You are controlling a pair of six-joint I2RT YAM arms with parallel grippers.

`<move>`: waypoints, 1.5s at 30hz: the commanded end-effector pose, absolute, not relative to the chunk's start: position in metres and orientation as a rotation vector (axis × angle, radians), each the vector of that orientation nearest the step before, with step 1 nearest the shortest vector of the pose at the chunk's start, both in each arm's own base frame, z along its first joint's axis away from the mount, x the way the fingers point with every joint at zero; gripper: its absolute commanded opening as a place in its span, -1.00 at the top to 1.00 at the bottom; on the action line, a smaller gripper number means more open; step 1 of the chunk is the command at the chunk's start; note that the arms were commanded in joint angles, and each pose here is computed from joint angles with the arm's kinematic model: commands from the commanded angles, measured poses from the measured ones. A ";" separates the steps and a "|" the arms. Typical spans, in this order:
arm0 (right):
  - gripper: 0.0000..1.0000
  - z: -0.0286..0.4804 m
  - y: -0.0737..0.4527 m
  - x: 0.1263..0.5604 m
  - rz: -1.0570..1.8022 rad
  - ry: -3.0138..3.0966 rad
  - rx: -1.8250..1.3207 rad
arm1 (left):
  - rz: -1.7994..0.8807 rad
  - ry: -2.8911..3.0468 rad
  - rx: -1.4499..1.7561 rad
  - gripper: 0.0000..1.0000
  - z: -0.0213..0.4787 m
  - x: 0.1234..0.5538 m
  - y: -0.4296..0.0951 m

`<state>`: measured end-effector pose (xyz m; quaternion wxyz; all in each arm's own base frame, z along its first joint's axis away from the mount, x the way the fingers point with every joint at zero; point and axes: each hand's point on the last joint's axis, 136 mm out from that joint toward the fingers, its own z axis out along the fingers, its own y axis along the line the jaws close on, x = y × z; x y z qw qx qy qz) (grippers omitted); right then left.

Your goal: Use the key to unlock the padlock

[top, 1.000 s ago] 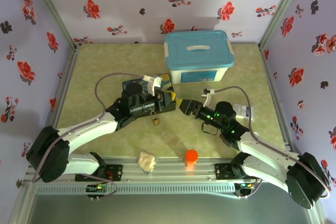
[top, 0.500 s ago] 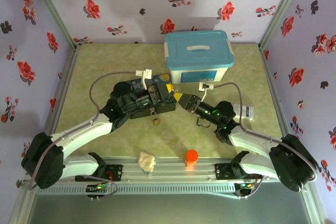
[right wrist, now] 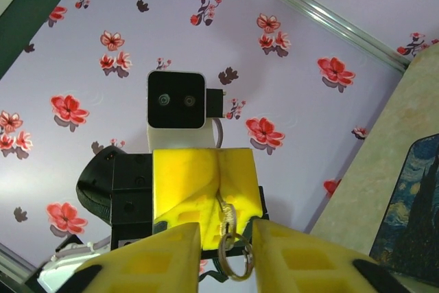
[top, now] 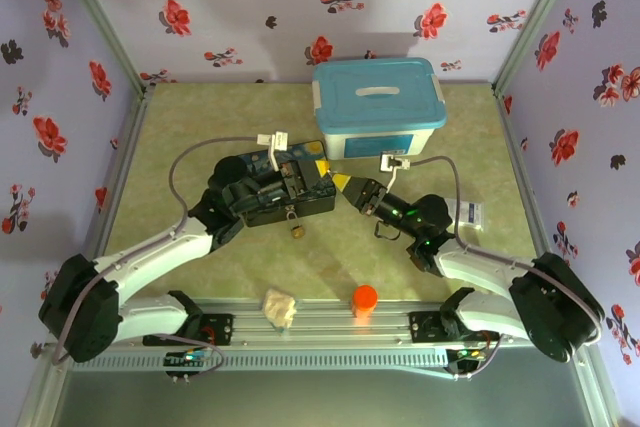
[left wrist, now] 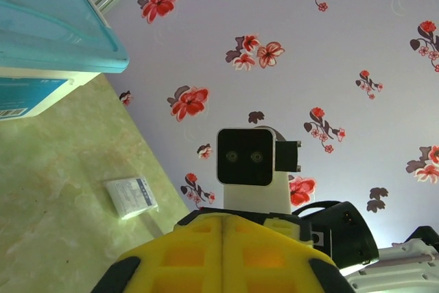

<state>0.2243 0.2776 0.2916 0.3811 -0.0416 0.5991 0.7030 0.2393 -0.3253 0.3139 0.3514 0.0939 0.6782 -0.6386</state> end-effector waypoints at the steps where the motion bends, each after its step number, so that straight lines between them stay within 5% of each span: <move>1: 0.55 0.306 0.275 0.223 1.807 1.460 -0.128 | -1.660 1.731 0.264 1.00 0.319 0.235 -0.323; 10: 0.81 0.302 0.269 0.226 1.778 1.453 -0.117 | -1.673 1.742 0.264 1.00 0.315 0.233 -0.328; 16: 0.63 0.298 0.269 0.228 1.761 1.481 -0.115 | -1.678 1.751 0.271 1.00 0.312 0.231 -0.331; 28: 0.76 0.292 0.270 0.230 1.754 1.495 -0.119 | -1.674 1.764 0.280 1.00 0.310 0.231 -0.332; 38: 0.59 0.285 0.271 0.229 1.794 1.491 -0.104 | -1.661 1.773 0.282 1.00 0.307 0.234 -0.334; 45: 0.88 0.286 0.273 0.227 1.815 1.481 -0.118 | -1.650 1.774 0.296 1.00 0.309 0.232 -0.333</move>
